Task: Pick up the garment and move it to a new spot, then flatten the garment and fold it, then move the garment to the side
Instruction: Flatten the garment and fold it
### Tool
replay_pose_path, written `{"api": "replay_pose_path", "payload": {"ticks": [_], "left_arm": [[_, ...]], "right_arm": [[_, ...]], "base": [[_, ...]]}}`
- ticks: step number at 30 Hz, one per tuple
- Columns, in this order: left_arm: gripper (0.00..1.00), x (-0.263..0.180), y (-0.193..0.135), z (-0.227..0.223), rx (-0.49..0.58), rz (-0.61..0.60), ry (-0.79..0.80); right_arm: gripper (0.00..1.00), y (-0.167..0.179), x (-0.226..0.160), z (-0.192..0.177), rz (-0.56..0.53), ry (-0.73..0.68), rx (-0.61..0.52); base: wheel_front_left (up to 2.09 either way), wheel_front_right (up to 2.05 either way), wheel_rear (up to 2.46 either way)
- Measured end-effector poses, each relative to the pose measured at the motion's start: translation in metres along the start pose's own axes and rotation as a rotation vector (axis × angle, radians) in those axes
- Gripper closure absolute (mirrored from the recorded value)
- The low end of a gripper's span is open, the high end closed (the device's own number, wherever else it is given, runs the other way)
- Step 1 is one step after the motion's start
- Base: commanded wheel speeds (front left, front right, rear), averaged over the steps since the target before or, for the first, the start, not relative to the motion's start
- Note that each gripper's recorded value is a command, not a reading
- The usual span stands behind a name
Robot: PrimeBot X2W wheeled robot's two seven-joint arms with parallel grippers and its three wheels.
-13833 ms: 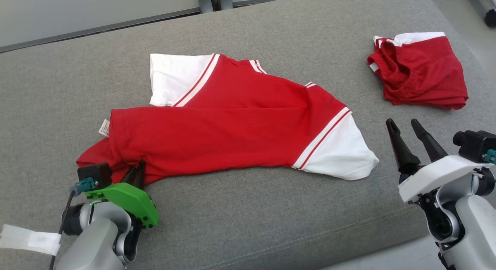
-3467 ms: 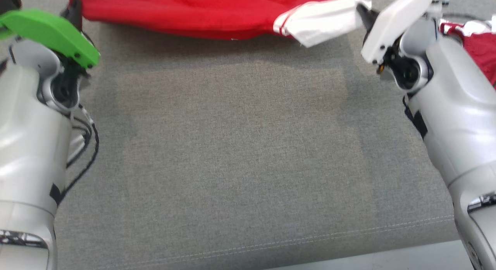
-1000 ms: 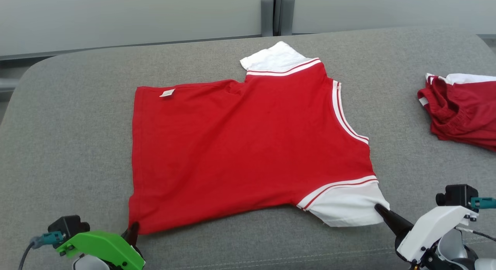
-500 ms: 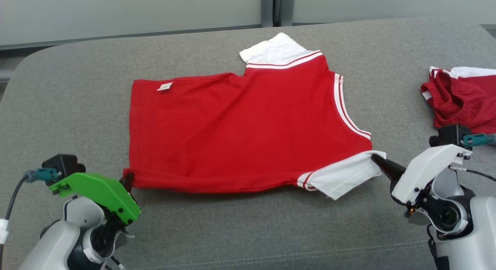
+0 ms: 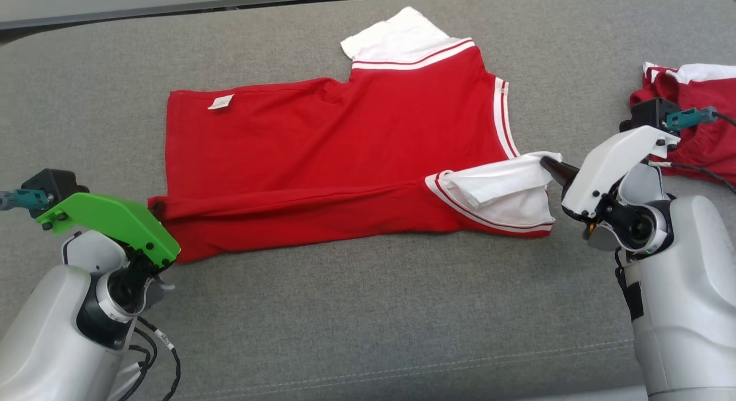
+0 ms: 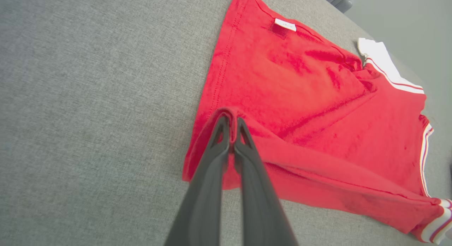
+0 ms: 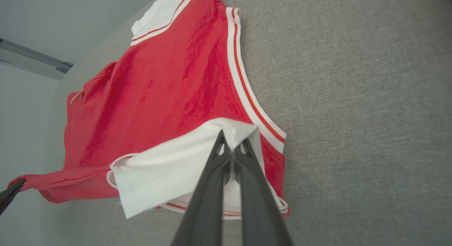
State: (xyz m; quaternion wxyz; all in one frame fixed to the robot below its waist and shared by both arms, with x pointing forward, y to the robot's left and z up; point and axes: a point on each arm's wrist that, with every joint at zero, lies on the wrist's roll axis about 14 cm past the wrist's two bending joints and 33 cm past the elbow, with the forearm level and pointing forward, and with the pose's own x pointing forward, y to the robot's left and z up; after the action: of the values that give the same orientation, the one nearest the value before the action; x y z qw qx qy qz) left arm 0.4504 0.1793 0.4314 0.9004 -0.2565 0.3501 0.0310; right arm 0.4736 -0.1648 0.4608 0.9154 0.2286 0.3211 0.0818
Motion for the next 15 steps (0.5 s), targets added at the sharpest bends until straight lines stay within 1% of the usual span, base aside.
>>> {"api": "replay_pose_path", "payload": {"ticks": [6, 11, 12, 13, 14, 15], "left_arm": [[1.0, 0.019, 0.0, -0.008, 0.043, 0.013, 0.05], [1.0, 0.028, 0.001, -0.01, 0.082, 0.028, 0.075], [0.9, 0.029, 0.001, -0.011, 0.094, 0.029, 0.081], [0.9, 0.03, 0.001, -0.011, 0.106, 0.031, 0.088], [0.75, 0.03, 0.001, -0.011, 0.106, 0.031, 0.088], [0.54, 0.031, 0.002, -0.013, 0.117, 0.035, 0.101]], "right_arm": [[1.0, -0.013, 0.024, -0.01, -0.05, 0.068, -0.008], [1.0, -0.017, 0.037, -0.013, -0.072, 0.101, -0.027], [1.0, -0.017, 0.04, -0.014, -0.075, 0.106, -0.029], [1.0, -0.017, 0.042, -0.014, -0.077, 0.111, -0.033], [0.77, -0.017, 0.042, -0.014, -0.077, 0.111, -0.033], [0.58, -0.016, 0.044, -0.015, -0.077, 0.114, -0.034]], "base": [[0.0, 0.0, 0.0], [0.0, 0.0, 0.0], [0.0, 0.0, 0.0], [0.0, 0.0, 0.0], [0.0, 0.0, 0.0], [0.0, 0.0, 0.0]]}}
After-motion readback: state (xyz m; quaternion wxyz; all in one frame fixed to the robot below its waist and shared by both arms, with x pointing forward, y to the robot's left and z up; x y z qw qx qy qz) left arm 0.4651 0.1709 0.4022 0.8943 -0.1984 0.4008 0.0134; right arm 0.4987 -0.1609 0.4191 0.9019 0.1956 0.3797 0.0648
